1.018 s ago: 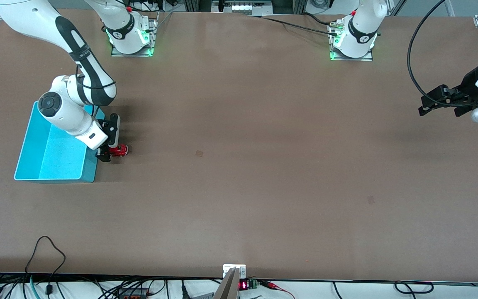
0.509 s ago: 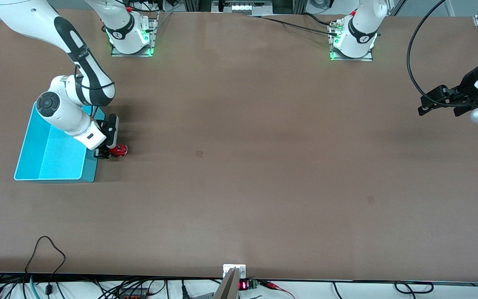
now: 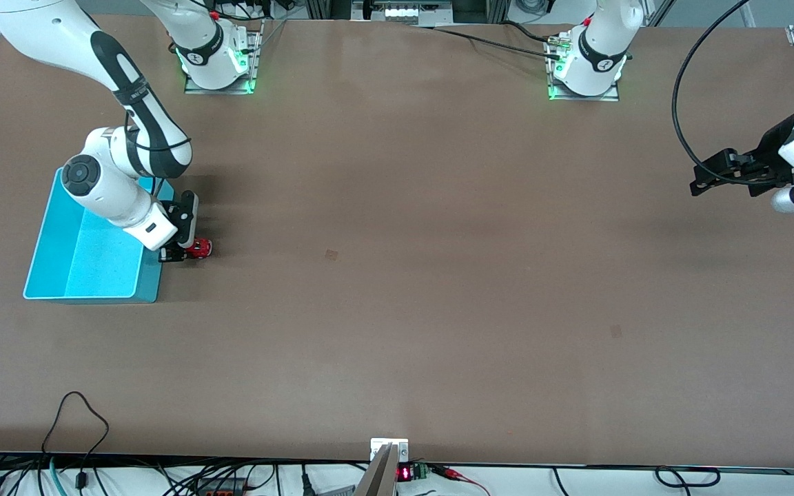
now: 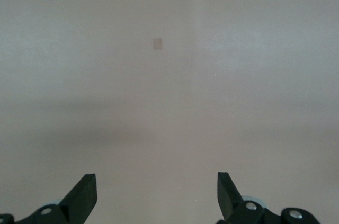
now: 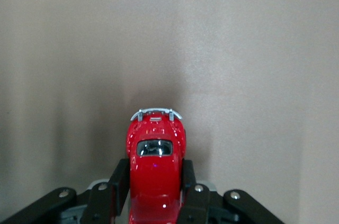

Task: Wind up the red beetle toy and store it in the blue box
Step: 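Lift the red car off the table with the right gripper, then carry the red car over the blue box and lower it inside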

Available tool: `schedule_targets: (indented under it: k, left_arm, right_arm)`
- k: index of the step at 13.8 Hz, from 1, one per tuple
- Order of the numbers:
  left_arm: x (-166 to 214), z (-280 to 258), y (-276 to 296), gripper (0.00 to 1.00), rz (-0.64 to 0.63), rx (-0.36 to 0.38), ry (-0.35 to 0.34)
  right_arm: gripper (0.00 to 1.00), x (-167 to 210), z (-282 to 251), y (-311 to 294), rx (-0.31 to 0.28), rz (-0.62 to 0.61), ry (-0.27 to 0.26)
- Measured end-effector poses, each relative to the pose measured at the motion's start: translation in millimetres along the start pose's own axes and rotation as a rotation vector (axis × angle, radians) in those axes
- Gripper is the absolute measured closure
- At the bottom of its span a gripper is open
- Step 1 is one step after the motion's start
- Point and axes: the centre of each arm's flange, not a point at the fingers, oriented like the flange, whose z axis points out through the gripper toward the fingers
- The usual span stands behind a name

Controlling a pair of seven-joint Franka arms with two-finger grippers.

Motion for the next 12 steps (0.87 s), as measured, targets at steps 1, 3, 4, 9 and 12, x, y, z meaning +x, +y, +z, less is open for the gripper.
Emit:
schedule_targets:
  k: [1, 3, 4, 9, 12]
  left_arm:
    - [0.0, -0.8, 0.0, 0.00, 0.000, 0.000, 0.002]
    - [0.2, -10.0, 0.5, 0.00, 0.001, -0.001, 0.022]
    - [-1.4, -15.2, 0.8, 0.00, 0.001, -0.001, 0.022]
    - [-7.7, -15.9, -4.6, 0.00, -0.009, 0.004, -0.018]
    - [-8.1, -15.6, -5.8, 0.00, -0.011, 0.004, -0.022]
  right_arm:
    - [0.56, -0.2, -1.7, 2.2, -0.005, 0.014, 0.000]
    - [0.56, 2.9, -9.6, 11.1, -0.023, 0.083, 0.003]
    - [0.56, 8.9, -16.3, 16.9, -0.021, 0.137, 0.007]
    - [0.56, 56.2, -103.8, 60.8, 0.020, 0.488, 0.012]
    - [0.56, 44.7, -149.1, 66.4, 0.007, 0.721, 0.004]
